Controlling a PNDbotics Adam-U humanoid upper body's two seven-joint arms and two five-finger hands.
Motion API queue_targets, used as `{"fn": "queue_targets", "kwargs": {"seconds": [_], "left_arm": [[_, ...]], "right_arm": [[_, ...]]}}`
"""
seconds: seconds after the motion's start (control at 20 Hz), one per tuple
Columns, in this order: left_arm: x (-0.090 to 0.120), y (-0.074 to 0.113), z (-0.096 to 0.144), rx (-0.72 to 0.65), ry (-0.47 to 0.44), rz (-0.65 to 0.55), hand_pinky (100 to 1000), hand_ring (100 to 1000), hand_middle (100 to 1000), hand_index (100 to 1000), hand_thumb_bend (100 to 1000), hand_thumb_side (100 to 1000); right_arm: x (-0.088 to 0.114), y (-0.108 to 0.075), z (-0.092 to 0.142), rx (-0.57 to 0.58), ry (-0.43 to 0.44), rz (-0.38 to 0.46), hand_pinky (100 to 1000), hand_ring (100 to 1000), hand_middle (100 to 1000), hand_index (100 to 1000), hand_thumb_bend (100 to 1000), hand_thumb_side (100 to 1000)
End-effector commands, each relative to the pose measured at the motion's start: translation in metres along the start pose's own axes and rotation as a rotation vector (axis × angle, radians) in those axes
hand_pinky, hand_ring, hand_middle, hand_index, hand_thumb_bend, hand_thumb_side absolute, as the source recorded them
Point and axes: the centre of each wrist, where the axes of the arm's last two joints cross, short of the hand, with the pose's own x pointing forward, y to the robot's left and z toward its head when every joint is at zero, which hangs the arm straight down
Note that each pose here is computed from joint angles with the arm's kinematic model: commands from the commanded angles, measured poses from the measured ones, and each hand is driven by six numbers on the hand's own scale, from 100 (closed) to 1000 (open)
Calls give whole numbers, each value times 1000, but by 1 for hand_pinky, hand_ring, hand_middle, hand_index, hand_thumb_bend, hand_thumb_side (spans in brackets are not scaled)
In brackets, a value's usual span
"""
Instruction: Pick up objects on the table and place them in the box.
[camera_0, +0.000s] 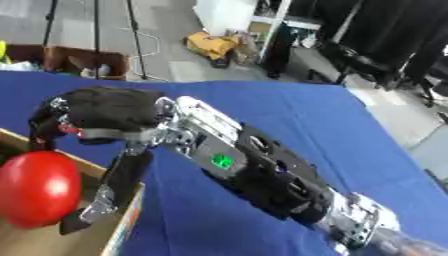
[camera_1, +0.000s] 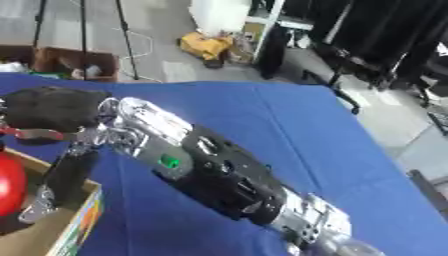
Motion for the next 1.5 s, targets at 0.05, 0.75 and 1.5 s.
{"fn": "queue_targets", "kwargs": {"seconds": [0.05, 0.75, 1.5], "left_arm": [[7, 0, -8, -19, -38, -1, 358, 510, 551, 726, 100, 772], [7, -1, -9, -17, -38, -1, 357, 507, 549, 725, 100, 772], [8, 0, -9, -14, -38, 1, 356, 505, 549, 725, 100, 773]], "right_arm": [[-4, -9, 3, -5, 6, 77, 501, 768, 563, 533, 100, 605], [-3, -3, 3, 58, -22, 140, 587, 840, 770, 777, 116, 549], [-2, -11, 7, 103, -33, 99, 611, 856, 792, 784, 342, 532]]}}
